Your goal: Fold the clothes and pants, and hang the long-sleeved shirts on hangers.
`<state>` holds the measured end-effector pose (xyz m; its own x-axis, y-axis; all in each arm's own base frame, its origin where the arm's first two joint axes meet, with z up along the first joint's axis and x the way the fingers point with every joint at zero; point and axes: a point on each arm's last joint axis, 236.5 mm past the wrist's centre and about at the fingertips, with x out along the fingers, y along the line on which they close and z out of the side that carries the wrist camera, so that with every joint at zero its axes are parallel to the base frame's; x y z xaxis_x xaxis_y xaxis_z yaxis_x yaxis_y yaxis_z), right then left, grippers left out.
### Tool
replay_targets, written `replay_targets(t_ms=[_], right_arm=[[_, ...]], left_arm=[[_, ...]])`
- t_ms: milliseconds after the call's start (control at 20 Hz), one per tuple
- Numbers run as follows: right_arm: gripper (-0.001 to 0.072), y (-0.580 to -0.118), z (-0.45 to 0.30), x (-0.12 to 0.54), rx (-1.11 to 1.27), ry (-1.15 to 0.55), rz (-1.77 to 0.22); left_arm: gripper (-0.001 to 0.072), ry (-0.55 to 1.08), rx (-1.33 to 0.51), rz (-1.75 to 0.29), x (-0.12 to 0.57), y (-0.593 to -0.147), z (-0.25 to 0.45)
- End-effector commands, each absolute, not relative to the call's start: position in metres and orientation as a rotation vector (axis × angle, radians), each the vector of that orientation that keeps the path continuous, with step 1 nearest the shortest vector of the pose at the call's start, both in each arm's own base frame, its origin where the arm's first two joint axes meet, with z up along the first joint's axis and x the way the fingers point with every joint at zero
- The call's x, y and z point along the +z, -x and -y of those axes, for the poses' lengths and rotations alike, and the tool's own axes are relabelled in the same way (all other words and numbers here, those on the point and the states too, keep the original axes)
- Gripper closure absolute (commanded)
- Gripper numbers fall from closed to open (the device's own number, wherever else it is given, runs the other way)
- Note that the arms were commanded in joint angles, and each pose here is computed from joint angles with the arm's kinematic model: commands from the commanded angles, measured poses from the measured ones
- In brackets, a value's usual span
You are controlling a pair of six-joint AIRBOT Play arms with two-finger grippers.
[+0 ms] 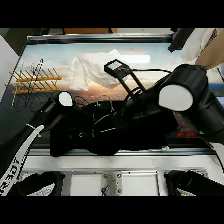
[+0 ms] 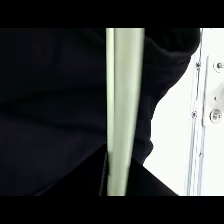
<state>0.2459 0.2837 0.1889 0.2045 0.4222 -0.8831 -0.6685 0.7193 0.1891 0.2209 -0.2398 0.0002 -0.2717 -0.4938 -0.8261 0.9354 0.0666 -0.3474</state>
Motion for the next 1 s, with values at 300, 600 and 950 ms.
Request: replay_targets(t_ms=[300, 600, 950], right_arm=[[0.0102, -0.262, -0.256, 0.236, 1.013, 0.287, -0.907], [0.0102, -0.257, -0.244, 0.237, 1.119, 0.412, -0.848], [0.0102, -0.27, -0.154, 0.233, 1.28, 0.064, -0.7]], left_arm=[[0.0693, -0.551, -1.515, -1.116, 0.0, -0.221, 0.24], [0.0693, -0.551, -1.515, -1.116, 0.0, -0.221, 0.24], [0.0693, -0.551, -1.515, -1.116, 0.0, -0.221, 0.24]])
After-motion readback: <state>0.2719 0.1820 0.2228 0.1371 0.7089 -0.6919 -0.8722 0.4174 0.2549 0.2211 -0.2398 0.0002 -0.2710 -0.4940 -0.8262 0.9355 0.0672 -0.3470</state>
